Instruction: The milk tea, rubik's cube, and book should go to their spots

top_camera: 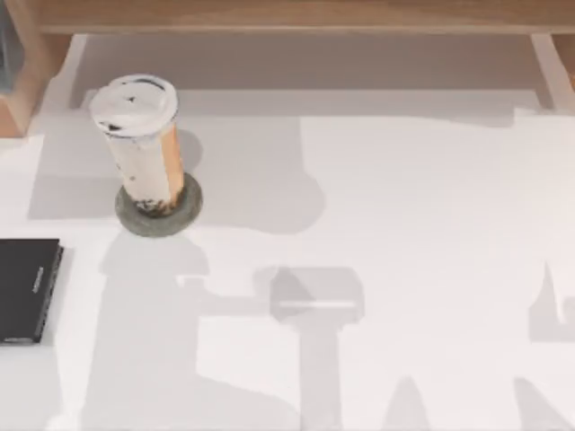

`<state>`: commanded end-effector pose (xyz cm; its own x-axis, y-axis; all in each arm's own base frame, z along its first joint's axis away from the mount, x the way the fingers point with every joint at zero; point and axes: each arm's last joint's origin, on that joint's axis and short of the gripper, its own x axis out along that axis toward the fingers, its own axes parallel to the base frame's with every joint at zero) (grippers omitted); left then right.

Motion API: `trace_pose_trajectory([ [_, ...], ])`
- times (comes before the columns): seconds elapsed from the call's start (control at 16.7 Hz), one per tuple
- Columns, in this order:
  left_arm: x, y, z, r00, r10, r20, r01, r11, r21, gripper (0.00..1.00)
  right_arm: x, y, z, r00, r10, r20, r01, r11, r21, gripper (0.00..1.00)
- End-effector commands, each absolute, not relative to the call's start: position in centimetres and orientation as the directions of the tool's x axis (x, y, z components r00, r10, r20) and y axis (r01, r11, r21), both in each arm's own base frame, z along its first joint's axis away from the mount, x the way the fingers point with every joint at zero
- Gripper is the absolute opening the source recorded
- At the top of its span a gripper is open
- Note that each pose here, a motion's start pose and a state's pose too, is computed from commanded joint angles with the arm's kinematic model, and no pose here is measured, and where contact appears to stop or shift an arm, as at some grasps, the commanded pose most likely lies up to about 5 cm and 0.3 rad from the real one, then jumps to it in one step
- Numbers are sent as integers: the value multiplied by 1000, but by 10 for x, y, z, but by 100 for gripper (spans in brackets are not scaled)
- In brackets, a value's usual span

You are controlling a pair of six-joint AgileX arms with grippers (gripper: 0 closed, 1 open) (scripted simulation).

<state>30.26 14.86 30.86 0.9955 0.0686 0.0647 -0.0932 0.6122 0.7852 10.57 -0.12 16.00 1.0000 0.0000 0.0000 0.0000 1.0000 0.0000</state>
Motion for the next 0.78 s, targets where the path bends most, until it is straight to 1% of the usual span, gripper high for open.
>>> trace_pose_trajectory([
  [0.06, 291, 144, 299, 997, 68, 46, -75, 520, 851, 0, 106, -1, 160, 1000, 0, 0, 0, 1000, 0, 100],
  [0.18, 270, 134, 270, 998, 62, -17, -5, 343, 939, 0, 106, -1, 160, 1000, 0, 0, 0, 1000, 0, 100],
  [0.36, 240, 119, 211, 987, 45, -155, 147, 143, 979, 0, 106, -1, 160, 1000, 0, 0, 0, 1000, 0, 100],
  [0.54, 206, 103, 152, 952, 21, -306, 305, 31, 952, 0, 106, -1, 160, 1000, 0, 0, 0, 1000, 0, 100],
  [0.66, 185, 93, 122, 921, 5, -390, 390, -3, 921, 0, 106, -1, 160, 1000, 0, 0, 0, 1000, 0, 100],
  [0.78, 169, 84, 102, 894, -16, -447, 447, -20, 894, 0, 106, -1, 160, 1000, 0, 0, 0, 1000, 0, 100],
])
